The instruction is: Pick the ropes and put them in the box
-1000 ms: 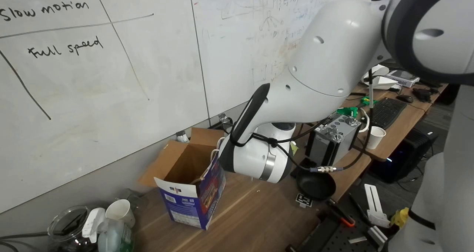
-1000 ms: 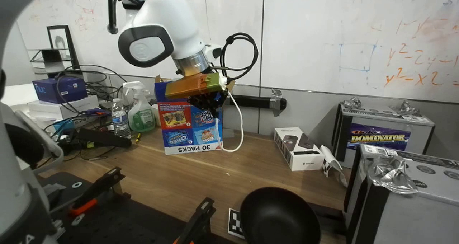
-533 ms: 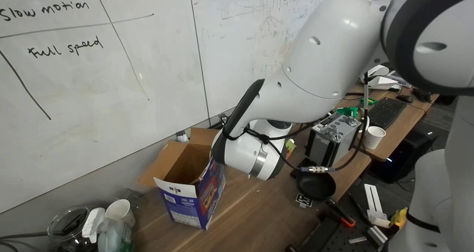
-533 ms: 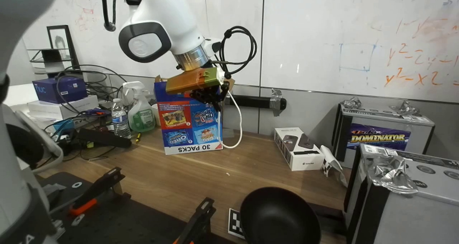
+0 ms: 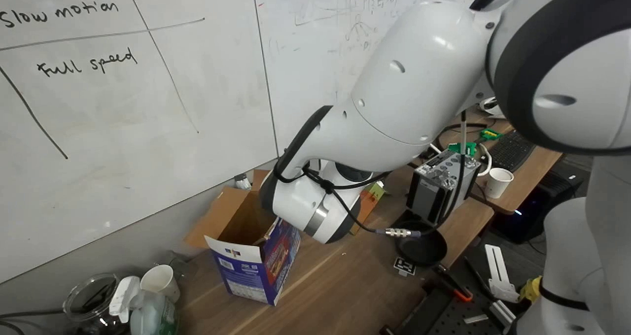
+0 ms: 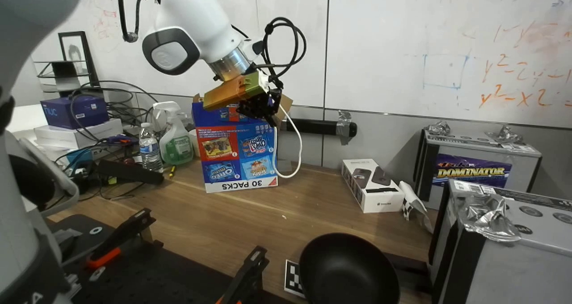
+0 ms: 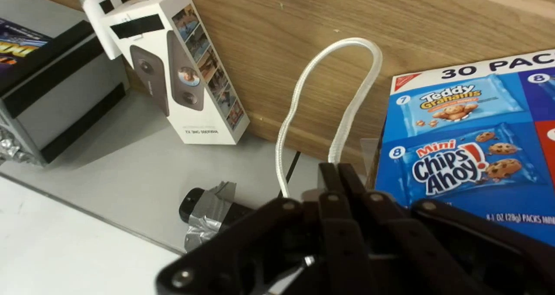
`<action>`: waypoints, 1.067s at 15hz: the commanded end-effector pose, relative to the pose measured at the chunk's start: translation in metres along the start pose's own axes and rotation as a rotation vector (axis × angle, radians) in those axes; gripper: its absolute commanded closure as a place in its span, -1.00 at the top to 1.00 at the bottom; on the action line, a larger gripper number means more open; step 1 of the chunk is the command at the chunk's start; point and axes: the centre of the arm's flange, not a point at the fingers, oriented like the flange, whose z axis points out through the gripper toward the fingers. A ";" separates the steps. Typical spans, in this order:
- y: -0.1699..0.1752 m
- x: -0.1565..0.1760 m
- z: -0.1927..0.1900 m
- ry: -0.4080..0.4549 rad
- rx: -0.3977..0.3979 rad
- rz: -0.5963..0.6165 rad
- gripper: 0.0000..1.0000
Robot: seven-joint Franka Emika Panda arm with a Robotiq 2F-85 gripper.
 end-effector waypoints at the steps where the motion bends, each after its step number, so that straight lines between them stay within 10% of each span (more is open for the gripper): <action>1: -0.011 0.072 -0.039 0.044 -0.103 -0.002 -0.98; 16: -0.092 0.251 -0.186 0.296 -0.326 -0.116 -0.98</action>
